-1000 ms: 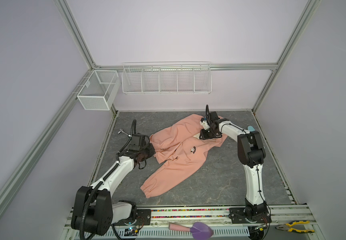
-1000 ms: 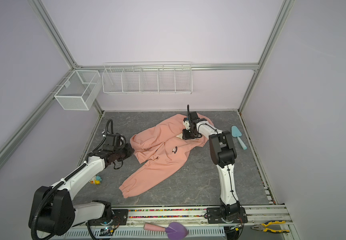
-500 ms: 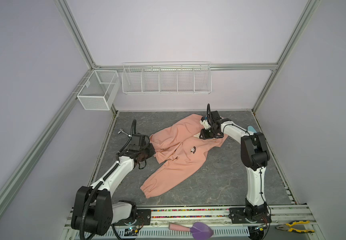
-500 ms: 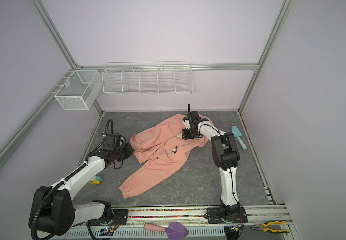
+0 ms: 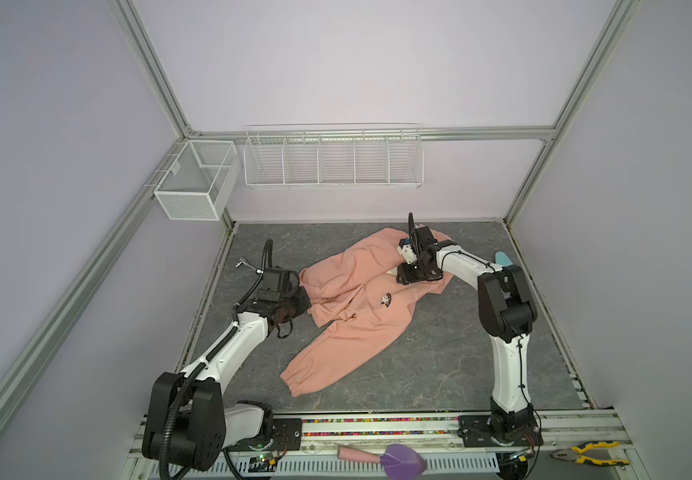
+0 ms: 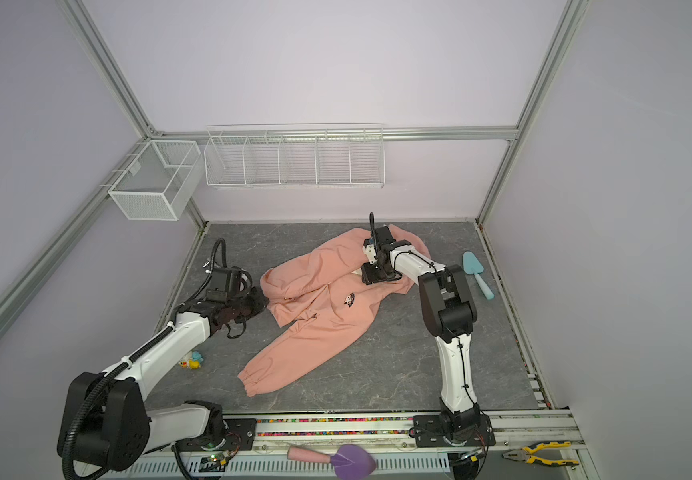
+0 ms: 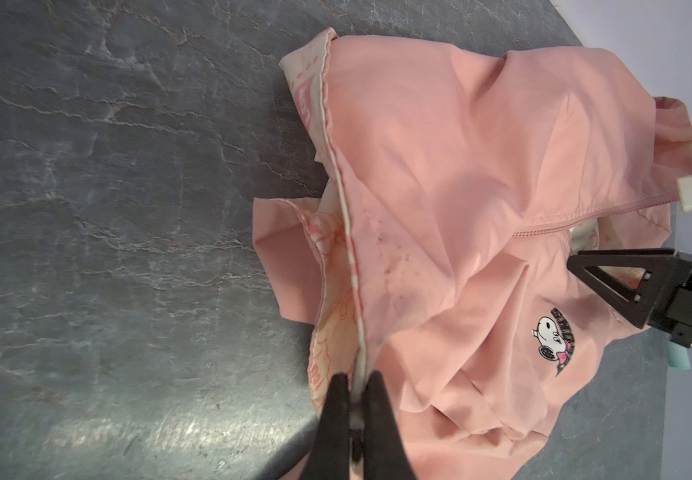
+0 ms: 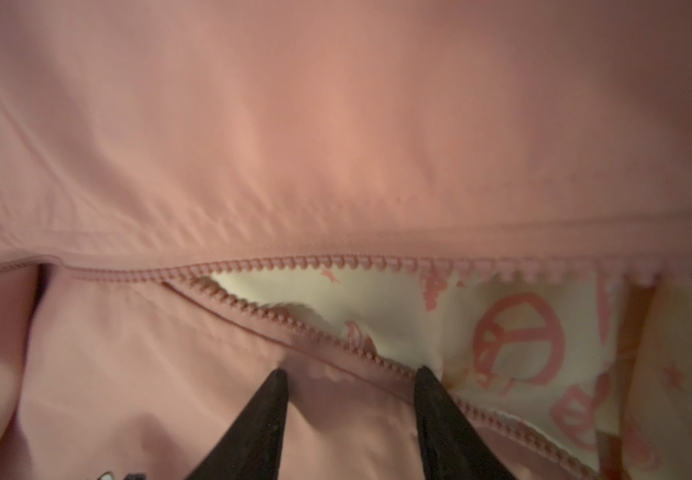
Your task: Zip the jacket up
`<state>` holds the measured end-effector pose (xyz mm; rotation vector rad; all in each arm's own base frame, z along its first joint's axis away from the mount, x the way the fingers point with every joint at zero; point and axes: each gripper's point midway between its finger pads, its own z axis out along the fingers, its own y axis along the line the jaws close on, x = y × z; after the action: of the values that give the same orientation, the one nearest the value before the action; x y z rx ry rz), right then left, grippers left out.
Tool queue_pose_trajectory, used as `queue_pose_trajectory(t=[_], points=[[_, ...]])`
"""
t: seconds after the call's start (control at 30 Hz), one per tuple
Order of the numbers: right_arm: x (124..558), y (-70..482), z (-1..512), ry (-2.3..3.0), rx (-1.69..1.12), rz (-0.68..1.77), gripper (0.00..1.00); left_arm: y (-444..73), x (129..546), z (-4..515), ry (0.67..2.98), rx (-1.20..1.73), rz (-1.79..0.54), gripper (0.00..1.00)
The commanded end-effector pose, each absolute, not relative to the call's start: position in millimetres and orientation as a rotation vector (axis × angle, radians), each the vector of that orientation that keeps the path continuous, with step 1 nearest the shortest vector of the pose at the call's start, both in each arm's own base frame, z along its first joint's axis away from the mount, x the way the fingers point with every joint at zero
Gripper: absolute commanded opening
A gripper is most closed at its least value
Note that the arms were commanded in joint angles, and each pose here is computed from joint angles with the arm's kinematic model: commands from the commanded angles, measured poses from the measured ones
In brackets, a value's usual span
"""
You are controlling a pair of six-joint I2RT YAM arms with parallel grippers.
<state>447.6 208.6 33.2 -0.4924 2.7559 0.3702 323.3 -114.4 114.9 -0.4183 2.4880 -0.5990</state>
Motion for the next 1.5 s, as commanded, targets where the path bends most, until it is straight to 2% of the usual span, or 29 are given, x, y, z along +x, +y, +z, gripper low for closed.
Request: queue_pose_trajectory(t=[0.0, 0.23, 0.43, 0.6, 0.8, 1.07, 1.3, 1.33, 1.47], points=[[447, 197, 51, 2.731, -0.476, 0.273, 0.53, -115, 331, 127, 2.457, -0.403, -0.613, 0.00], [441, 186, 40, 2.782, -0.451, 0.207, 0.55, -116, 332, 126, 2.456, -0.405, -0.618, 0.00], [437, 190, 28, 2.807, -0.416, 0.248, 0.28, -114, 332, 128, 2.449, -0.412, -0.609, 0.00], [441, 188, 37, 2.785, -0.348, 0.295, 0.07, -108, 333, 132, 2.438, -0.424, -0.580, 0.00], [452, 166, 53, 2.759, -0.228, 0.269, 0.07, -92, 336, 140, 2.391, -0.465, -0.538, 0.00], [457, 139, 50, 2.771, -0.159, 0.175, 0.07, -66, 347, 151, 2.334, -0.544, -0.495, 0.00], [452, 121, 56, 2.797, -0.063, 0.170, 0.07, -66, 351, 152, 2.330, -0.546, -0.516, 0.00], [451, 124, 60, 2.791, -0.066, 0.194, 0.10, -67, 350, 150, 2.335, -0.541, -0.526, 0.00], [445, 132, 89, 2.743, -0.039, 0.252, 0.37, -75, 349, 145, 2.360, -0.525, -0.573, 0.00]])
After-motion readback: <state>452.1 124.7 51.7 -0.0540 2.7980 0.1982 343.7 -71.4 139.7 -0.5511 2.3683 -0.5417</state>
